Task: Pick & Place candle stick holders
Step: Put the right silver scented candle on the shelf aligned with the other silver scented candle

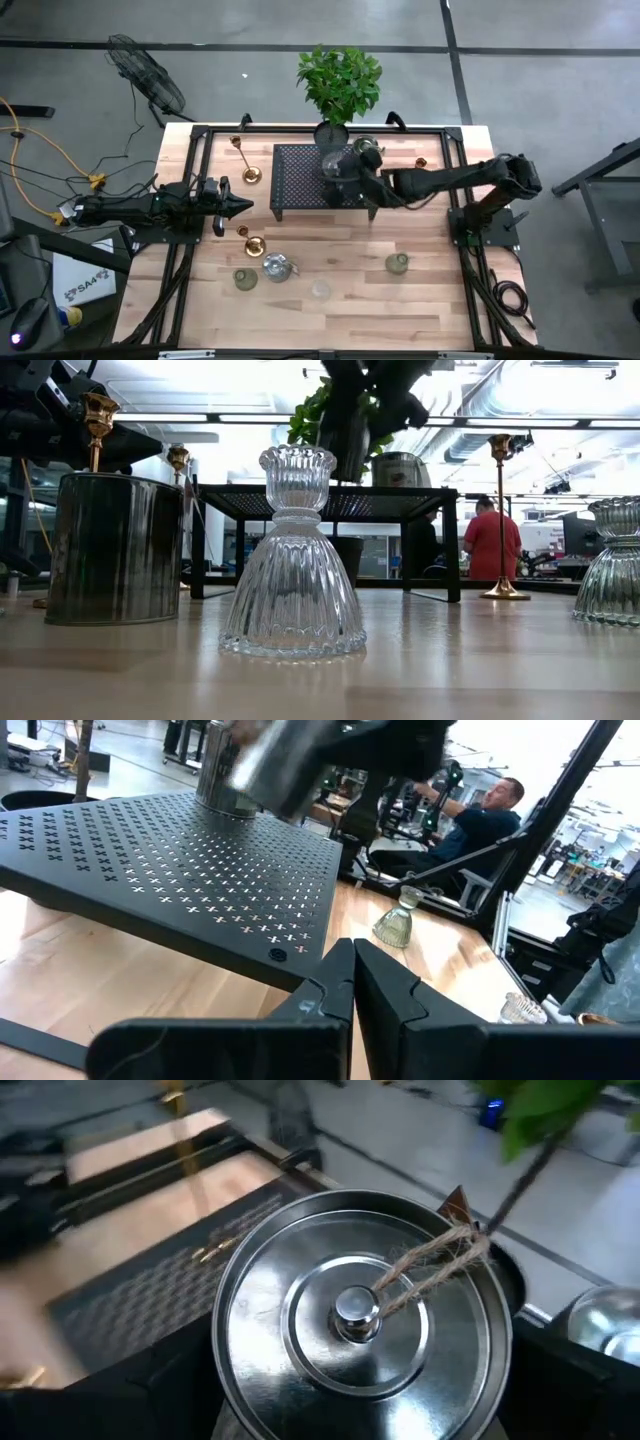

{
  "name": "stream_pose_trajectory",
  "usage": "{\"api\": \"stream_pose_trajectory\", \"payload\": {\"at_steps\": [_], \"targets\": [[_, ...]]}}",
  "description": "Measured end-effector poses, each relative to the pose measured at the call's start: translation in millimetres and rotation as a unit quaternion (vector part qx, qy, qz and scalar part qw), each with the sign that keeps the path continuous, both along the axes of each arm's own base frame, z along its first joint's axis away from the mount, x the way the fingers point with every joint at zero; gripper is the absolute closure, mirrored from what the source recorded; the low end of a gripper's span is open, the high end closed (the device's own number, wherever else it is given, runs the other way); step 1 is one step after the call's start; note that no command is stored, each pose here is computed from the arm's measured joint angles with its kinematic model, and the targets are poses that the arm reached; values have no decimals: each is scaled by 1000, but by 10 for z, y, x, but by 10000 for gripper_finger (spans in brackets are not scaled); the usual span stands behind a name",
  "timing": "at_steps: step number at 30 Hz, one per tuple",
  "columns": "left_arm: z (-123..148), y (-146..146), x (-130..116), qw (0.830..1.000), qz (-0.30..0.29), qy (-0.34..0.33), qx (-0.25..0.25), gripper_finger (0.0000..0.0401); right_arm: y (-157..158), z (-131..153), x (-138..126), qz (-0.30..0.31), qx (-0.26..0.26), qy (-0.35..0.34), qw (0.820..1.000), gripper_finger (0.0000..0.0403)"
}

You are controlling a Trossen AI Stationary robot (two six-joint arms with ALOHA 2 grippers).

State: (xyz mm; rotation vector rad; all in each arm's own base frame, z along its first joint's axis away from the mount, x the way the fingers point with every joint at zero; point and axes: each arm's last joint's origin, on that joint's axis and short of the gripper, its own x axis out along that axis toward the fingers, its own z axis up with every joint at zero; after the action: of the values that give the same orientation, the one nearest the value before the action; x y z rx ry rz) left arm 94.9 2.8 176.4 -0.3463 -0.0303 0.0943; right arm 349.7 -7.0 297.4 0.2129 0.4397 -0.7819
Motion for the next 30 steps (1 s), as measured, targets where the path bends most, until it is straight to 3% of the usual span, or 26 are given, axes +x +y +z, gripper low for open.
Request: {"api": "stream_pose_trajectory", "payload": {"at_steps": [13,30], "targets": [[0,-2,0,1000,-3,0,0,399,-353,-179,121,-75,13,-17,997,52],[0,-2,0,1000,-4,0,0,399,-377,-192,121,-44,15,6,999,30]]}}
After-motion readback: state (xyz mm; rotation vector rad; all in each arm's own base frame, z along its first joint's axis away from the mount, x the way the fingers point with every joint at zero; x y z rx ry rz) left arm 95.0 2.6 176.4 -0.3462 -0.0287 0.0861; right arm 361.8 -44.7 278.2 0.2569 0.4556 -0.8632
